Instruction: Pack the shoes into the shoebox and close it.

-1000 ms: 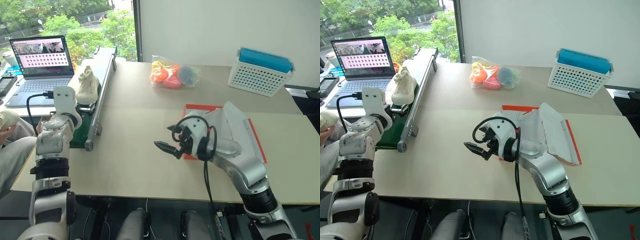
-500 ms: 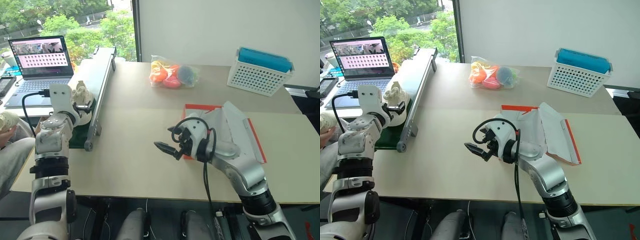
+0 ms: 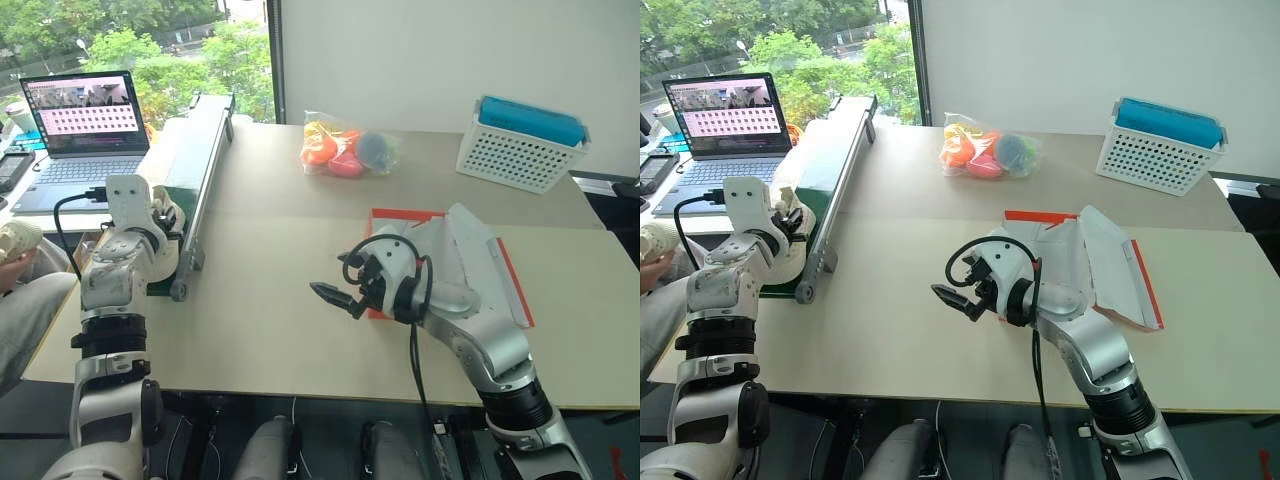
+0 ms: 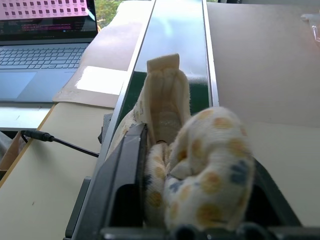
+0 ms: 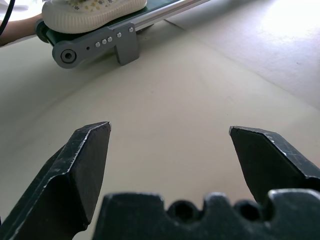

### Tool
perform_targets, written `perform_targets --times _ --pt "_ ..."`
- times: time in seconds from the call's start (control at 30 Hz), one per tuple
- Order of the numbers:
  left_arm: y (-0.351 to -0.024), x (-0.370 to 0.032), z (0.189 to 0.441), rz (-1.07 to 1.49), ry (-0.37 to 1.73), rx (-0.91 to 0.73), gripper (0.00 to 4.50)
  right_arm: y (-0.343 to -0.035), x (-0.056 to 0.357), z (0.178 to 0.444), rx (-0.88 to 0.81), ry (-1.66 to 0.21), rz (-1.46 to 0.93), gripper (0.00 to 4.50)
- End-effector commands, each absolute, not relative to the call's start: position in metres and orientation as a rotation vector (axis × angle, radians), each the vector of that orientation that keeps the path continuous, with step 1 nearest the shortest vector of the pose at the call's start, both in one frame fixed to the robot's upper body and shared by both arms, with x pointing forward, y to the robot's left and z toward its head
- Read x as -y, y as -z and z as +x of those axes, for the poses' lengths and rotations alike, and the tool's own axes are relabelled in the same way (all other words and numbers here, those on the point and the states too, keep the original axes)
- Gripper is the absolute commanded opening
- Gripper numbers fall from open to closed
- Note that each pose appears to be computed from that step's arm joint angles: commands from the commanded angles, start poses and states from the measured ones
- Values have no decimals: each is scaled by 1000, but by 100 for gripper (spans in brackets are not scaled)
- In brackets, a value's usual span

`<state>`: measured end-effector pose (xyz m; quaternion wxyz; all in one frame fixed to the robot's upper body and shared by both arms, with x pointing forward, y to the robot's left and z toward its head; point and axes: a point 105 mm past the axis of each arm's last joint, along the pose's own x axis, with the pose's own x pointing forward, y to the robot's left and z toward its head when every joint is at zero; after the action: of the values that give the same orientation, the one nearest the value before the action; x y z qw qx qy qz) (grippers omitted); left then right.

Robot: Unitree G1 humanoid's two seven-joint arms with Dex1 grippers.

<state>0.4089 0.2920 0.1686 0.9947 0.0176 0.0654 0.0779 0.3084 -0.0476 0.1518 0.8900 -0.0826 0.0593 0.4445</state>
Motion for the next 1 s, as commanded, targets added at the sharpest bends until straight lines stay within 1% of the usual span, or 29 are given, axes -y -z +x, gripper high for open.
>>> perform_targets --times 0.03,0.2,0.3,0.43,0.53,0.67,0.77,0.83,0.9,1.0 --pt "-193 -287 412 35 -136 -51 74 -161 51 312 -80 -897 -175 450" --pt "-194 -287 413 28 -138 -47 74 -161 52 315 -80 -884 -181 450" --pt "-201 -284 414 -3 -128 -6 74 -162 53 317 -77 -871 -183 450" --pt "-223 -270 414 -247 -39 105 74 -167 58 324 -58 -830 -163 450" --pt "-234 -245 415 -405 97 138 74 -176 66 338 -32 -740 -99 450" --pt "-245 -200 415 -476 234 142 74 -188 81 367 -55 -588 142 450" --pt "-244 -165 415 -505 333 107 74 -194 82 386 -121 -519 390 450" --pt "-241 -145 414 -508 385 83 74 -198 72 388 -178 -561 531 450" --pt "-238 -116 410 -515 467 57 74 -203 59 389 -247 -615 664 450" --pt "-237 -92 406 -530 538 35 74 -210 50 386 -307 -669 759 450"
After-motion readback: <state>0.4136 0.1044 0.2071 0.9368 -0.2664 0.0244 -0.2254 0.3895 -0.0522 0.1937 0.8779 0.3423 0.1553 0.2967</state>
